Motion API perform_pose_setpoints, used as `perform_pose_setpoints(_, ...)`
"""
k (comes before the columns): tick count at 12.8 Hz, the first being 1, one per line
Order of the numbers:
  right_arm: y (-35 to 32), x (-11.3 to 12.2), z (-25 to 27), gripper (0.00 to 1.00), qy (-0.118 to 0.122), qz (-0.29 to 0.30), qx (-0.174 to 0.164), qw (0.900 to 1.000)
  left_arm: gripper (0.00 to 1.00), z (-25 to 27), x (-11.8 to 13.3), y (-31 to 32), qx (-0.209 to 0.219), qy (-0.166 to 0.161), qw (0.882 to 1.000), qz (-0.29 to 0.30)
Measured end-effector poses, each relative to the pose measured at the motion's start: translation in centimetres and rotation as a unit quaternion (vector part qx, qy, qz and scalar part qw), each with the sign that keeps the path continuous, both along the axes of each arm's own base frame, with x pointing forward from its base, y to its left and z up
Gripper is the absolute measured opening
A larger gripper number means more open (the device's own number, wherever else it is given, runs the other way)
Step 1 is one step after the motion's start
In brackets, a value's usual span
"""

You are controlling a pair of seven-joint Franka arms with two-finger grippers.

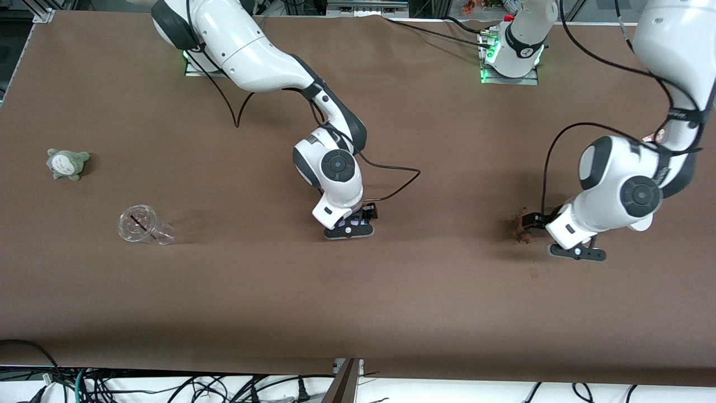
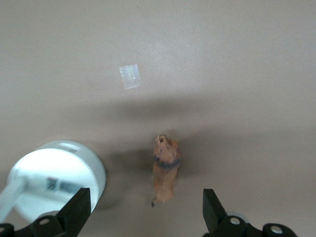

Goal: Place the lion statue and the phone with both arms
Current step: 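Set the lion by the lamp while the right gripper lifts the phone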

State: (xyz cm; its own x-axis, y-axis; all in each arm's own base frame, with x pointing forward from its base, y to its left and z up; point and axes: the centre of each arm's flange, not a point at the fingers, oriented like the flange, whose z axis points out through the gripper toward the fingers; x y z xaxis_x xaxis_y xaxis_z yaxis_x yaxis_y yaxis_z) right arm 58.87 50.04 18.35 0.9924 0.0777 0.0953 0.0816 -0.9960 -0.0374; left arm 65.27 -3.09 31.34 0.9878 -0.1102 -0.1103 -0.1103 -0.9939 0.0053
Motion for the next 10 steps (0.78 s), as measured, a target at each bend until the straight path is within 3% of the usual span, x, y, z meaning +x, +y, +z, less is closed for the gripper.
perform_pose_setpoints(3,-0.1,-0.1,-0.8,1.00,0.002,0.000,-0.002,1.000,1.00,8.2,1.0,-1.8,0.009,0.011,1.000,-0.007)
perform_pose_setpoints(8,-0.1,-0.1,-1.1,1.00,0.003,0.000,-0.002,1.000,1.00,19.7,1.5,0.6,0.019,-0.015,0.999,0.021)
perform_pose_setpoints(10,-0.1,-0.1,-1.1,0.93,0.002,0.000,-0.002,1.000,1.00,23.0,1.0,1.4,0.023,-0.022,0.999,0.031)
